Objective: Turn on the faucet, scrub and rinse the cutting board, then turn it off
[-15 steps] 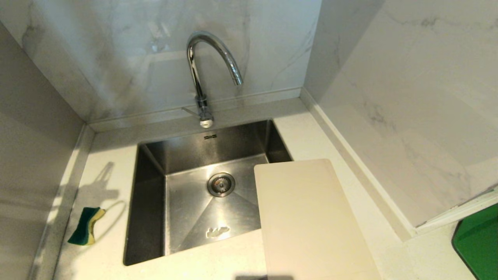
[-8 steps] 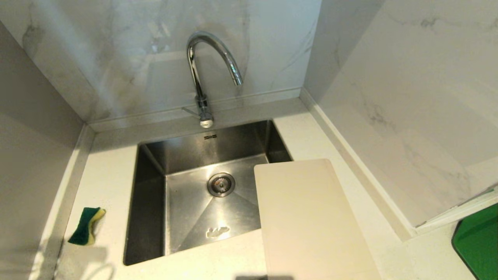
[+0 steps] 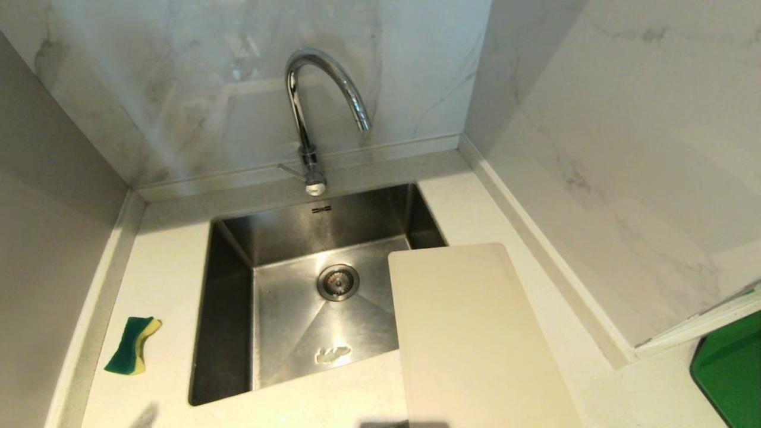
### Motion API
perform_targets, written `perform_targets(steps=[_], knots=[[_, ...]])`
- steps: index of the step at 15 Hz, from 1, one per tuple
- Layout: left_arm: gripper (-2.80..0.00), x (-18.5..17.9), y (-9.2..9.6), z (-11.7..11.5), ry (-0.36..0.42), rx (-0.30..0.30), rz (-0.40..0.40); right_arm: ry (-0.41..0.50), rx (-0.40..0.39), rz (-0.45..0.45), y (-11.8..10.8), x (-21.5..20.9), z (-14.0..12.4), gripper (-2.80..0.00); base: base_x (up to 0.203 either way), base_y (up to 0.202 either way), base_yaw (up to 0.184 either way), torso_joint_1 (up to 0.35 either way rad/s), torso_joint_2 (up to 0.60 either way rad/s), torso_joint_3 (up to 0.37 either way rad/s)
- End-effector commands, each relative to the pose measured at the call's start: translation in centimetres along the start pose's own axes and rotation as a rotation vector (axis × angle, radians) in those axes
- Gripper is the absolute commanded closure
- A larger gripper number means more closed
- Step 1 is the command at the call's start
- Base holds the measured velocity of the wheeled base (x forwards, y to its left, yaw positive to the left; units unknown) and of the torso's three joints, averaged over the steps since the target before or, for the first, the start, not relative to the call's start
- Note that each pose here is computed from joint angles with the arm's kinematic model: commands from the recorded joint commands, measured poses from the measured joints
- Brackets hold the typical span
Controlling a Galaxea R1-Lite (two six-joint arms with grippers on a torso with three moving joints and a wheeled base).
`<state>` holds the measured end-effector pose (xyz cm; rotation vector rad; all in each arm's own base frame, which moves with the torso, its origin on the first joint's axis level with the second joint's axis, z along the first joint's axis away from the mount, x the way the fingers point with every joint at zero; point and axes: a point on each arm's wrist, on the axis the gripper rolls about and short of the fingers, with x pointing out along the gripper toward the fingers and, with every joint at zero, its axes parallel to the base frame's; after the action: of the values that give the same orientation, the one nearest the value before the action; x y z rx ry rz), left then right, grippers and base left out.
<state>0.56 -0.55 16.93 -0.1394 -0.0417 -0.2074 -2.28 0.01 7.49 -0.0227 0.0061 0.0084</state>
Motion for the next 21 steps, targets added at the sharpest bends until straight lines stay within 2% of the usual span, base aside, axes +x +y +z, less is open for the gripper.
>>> perform_targets(steps=[1,3,5,7,9,12,14,15,17,19,21], knots=[[0.0,-1.2,0.1,-3.0,-0.002,0.006,-0.006,0.001,0.0,0.0,0.0,0.0,0.0,0.0,0.0,0.0,0.0,0.0,0.0,0.0],[0.0,-1.0,0.5,-4.7,0.029,0.043,0.025,0.002,0.0,-0.001,0.0,0.0,0.0,0.0,0.0,0.0,0.0,0.0,0.0,0.0],[0.0,-0.8,0.8,-6.1,0.022,0.072,0.058,0.001,0.0,0.0,0.0,0.0,0.0,0.0,0.0,0.0,0.0,0.0,0.0,0.0],[0.0,-0.9,0.9,-6.2,0.032,0.049,0.071,0.001,0.0,0.0,0.0,0.0,0.0,0.0,0.0,0.0,0.0,0.0,0.0,0.0],[0.0,-0.9,0.9,-6.4,0.048,0.06,0.092,0.0,0.0,-0.001,0.0,0.0,0.0,0.0,0.0,0.0,0.0,0.0,0.0,0.0],[0.0,-1.0,1.2,-6.7,0.073,0.14,0.201,0.0,0.0,0.0,0.0,0.0,0.0,0.0,0.0,0.0,0.0,0.0,0.0,0.0],[0.0,-2.1,1.1,-7.3,0.024,0.182,0.177,0.001,0.0,0.0,0.0,0.0,0.0,0.0,0.0,0.0,0.0,0.0,0.0,0.0],[0.0,-2.8,1.0,-8.0,0.024,0.2,0.168,0.001,0.0,-0.001,0.0,0.0,0.0,0.0,0.0,0.0,0.0,0.0,0.0,0.0],[0.0,-3.4,1.1,-8.8,0.024,0.177,0.168,0.001,0.0,-0.001,0.0,0.0,0.0,0.0,0.0,0.0,0.0,0.0,0.0,0.0],[0.0,-3.4,1.2,-9.2,0.052,0.142,0.205,0.0,0.0,0.001,0.0,0.0,0.0,0.0,0.0,0.0,0.0,0.0,0.0,0.0],[0.0,-3.4,1.2,-9.2,0.051,0.141,0.205,0.001,0.003,-0.001,0.0,0.0,0.0,0.0,0.0,0.0,0.0,0.0,0.0,0.0]])
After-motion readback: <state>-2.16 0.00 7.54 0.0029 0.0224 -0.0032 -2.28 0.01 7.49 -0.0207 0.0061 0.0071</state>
